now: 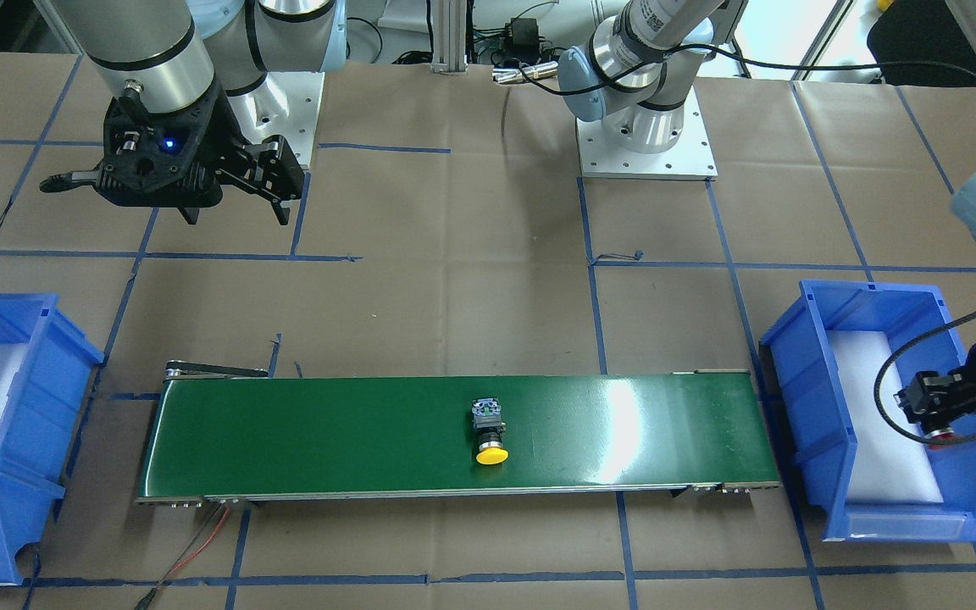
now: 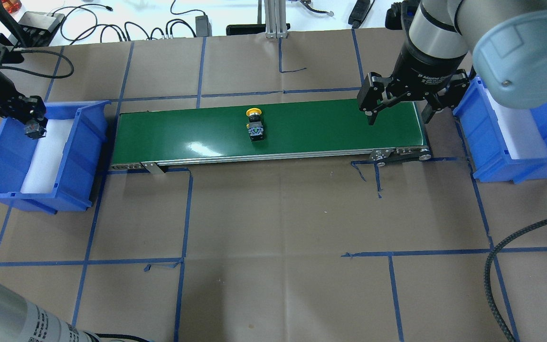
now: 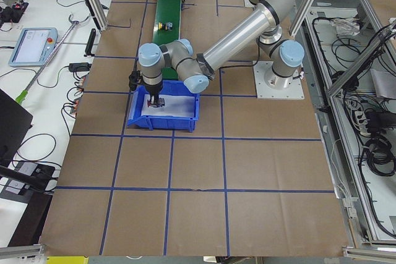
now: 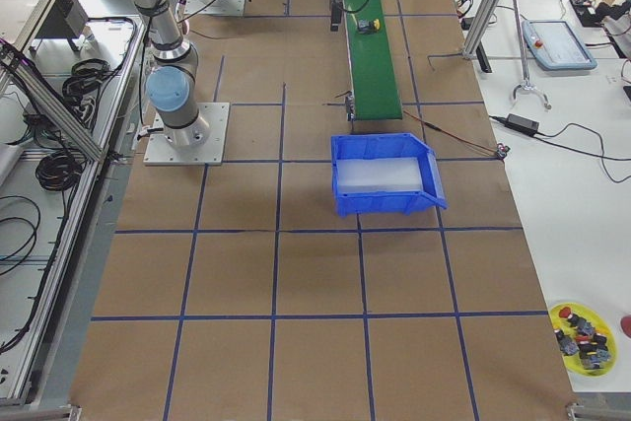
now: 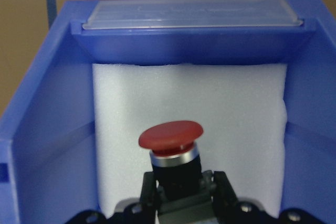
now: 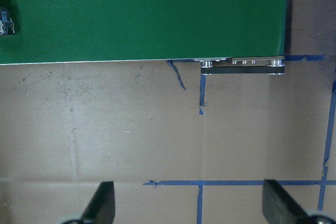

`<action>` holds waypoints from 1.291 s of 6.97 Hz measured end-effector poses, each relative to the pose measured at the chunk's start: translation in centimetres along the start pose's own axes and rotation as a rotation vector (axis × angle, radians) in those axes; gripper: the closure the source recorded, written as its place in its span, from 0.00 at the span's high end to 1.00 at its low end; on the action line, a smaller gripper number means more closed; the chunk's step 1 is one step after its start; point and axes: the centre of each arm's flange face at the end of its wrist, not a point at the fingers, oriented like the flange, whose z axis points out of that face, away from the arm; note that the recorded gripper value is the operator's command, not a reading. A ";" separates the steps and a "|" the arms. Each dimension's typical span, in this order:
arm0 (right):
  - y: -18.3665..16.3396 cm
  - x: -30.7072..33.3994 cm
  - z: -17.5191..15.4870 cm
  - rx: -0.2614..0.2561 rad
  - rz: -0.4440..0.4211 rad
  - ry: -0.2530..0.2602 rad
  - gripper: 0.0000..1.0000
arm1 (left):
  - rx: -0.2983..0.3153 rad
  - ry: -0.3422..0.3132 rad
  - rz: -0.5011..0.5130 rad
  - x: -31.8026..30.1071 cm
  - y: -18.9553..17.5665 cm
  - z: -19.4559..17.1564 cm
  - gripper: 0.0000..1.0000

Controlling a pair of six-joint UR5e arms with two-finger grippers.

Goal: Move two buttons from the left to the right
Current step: 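Lower the left gripper and grasp the red push-button switch, lifting it, then place the red button on the belt with left gripper while right gripper lowers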

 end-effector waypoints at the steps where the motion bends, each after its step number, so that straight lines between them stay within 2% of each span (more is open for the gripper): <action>1: 0.0 0.0 0.1 0.000 0.000 0.000 1.00 | -0.024 0.013 0.006 0.0 -0.5 -3.7 0.00; 2: 0.0 0.0 0.1 0.000 -0.001 0.000 1.00 | -0.034 0.020 0.016 0.5 -1.1 -6.4 0.00; 4: -0.1 0.0 0.2 -0.001 -0.007 0.002 1.00 | -0.027 0.014 0.065 5.3 -3.0 -8.7 0.00; 7: -0.8 0.0 1.5 -0.020 -0.011 0.004 1.00 | -0.043 0.015 0.084 18.8 -5.2 -8.5 0.00; 9: -2.1 0.0 2.6 0.006 -0.004 0.007 1.00 | -0.075 0.020 0.122 27.4 -4.3 -7.4 0.00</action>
